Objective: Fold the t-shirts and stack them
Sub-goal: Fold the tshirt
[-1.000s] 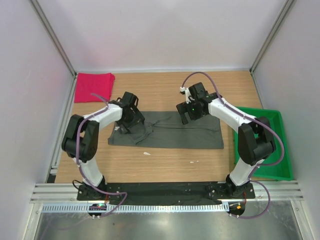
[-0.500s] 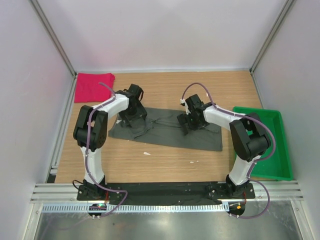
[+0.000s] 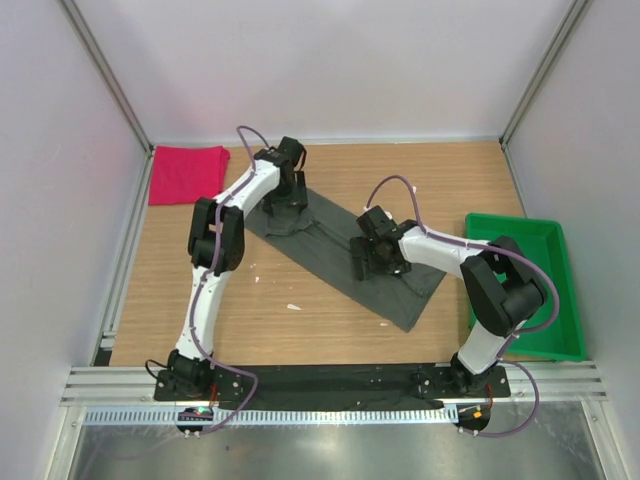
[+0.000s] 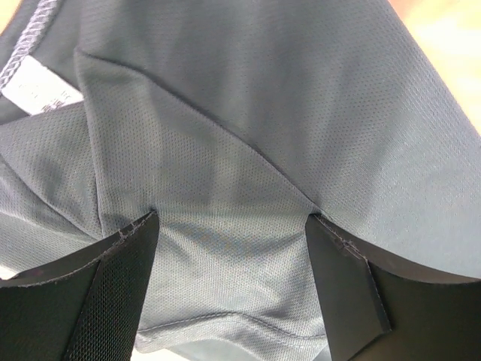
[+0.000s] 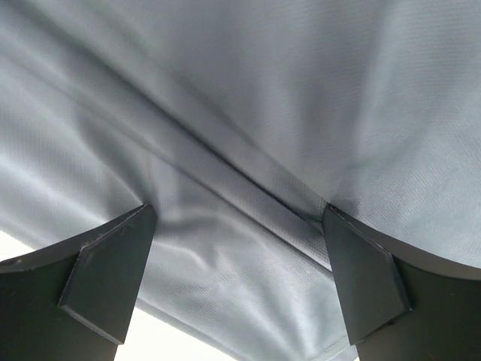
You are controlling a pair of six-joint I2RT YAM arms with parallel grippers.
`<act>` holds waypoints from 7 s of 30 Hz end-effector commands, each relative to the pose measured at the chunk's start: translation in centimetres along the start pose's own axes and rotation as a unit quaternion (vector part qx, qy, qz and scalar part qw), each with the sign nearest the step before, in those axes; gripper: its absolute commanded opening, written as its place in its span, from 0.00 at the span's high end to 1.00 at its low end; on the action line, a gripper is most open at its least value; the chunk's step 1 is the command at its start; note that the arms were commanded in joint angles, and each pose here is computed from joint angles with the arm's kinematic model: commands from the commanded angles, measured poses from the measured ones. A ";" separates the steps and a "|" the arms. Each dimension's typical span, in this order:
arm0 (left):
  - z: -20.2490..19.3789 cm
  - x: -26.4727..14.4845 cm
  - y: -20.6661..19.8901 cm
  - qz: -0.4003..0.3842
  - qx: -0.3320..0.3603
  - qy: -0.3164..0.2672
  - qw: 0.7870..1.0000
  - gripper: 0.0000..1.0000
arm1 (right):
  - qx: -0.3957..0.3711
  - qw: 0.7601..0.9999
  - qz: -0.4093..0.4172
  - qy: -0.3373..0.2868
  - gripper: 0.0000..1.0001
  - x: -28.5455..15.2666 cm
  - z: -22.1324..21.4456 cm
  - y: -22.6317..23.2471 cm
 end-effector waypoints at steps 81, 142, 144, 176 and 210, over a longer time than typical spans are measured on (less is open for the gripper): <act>10.1 -1.2 -1.8 -0.414 -0.153 -0.027 0.897 0.76 | 0.198 0.829 0.497 -0.160 0.92 2.5 32.0 12.6; 11.4 0.0 -0.5 -0.394 -0.179 -0.004 0.902 0.54 | 0.143 0.897 0.401 -0.117 0.73 3.5 29.2 11.5; 13.1 -3.7 -0.9 -0.413 -0.165 -0.033 0.895 0.48 | 0.144 0.896 0.399 -0.129 0.68 1.2 30.0 10.7; -23.6 -16.1 7.4 -0.346 -0.183 0.104 0.914 0.41 | 0.095 0.955 0.281 0.020 0.43 -6.7 -2.7 2.3; -29.7 -11.0 7.4 -0.201 -0.221 0.125 0.946 0.53 | 0.108 0.945 0.302 0.066 0.59 -3.5 -7.5 2.9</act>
Point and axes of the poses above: each gripper's point midway between its finger pads, its own x axis out along the fingers, its own y axis along the line the jaws close on, z = x × y, the point moved 2 cm from there along -x, back along the fingers, and after that the axes turned 9 degrees about -x, right-handed, at the moved point
